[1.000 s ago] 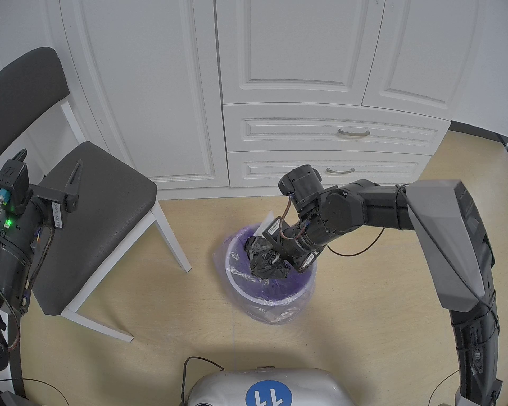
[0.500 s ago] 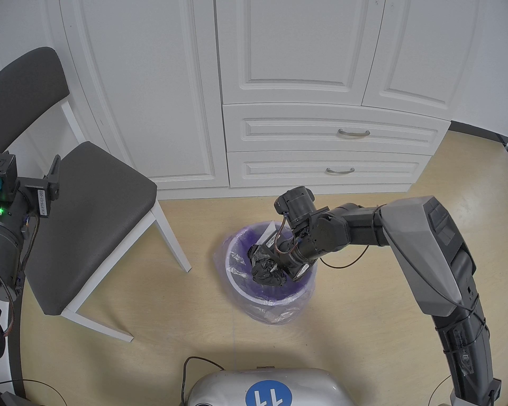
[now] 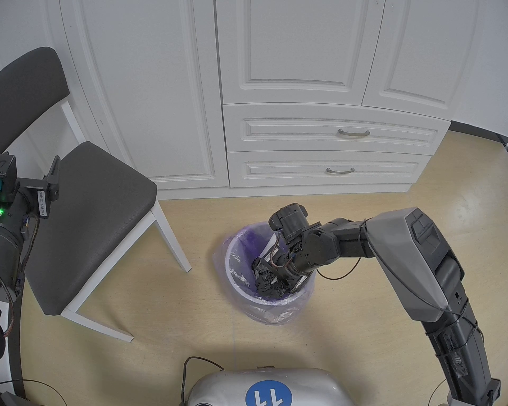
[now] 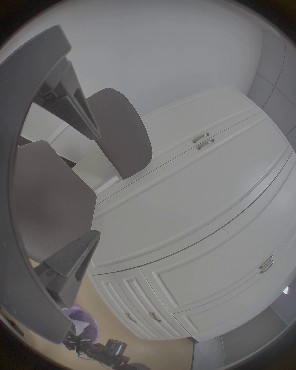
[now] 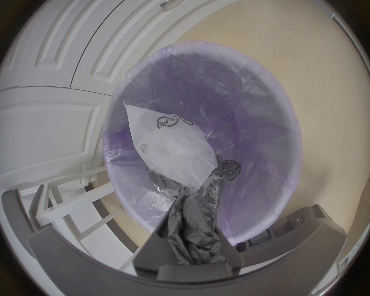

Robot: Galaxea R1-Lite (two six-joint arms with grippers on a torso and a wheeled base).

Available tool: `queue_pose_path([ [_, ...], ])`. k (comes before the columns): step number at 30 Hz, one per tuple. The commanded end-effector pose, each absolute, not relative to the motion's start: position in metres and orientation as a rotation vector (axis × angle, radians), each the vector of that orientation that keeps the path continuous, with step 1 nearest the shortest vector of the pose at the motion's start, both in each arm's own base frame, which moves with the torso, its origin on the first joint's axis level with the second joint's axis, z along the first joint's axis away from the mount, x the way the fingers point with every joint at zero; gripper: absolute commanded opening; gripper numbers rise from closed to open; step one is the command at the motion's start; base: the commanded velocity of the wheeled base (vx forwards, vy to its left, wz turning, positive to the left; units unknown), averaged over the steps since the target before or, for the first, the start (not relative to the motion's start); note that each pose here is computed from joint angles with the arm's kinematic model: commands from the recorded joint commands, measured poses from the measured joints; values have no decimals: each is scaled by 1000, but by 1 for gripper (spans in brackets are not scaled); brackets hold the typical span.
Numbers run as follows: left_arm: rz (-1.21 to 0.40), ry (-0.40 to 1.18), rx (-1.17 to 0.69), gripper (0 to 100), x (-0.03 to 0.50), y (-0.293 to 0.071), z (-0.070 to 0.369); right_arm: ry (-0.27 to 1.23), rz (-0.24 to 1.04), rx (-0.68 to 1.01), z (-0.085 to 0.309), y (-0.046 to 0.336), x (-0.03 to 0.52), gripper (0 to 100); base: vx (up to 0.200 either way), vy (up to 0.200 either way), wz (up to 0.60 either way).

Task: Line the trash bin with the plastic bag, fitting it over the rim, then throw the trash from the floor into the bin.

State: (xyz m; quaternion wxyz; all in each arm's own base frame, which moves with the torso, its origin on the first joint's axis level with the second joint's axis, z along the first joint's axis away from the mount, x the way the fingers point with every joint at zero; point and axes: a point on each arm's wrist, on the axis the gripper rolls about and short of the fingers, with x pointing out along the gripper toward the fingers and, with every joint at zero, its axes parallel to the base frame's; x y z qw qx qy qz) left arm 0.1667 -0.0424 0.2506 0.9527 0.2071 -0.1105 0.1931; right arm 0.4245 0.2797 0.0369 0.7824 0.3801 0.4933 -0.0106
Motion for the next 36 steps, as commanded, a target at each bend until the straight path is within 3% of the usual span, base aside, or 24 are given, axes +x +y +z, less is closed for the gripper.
queue_pose_path([
  [1,393,-226,420,100,166,-42,251,1077,-33,802,27,284,422,0,0,0,0],
  [16,405,-225,419,100,167,-40,252,1014,-24,851,26,276,435,0,0,0,0],
  [36,419,-104,491,100,182,-37,236,1010,-28,828,17,279,434,0,0,0,0],
])
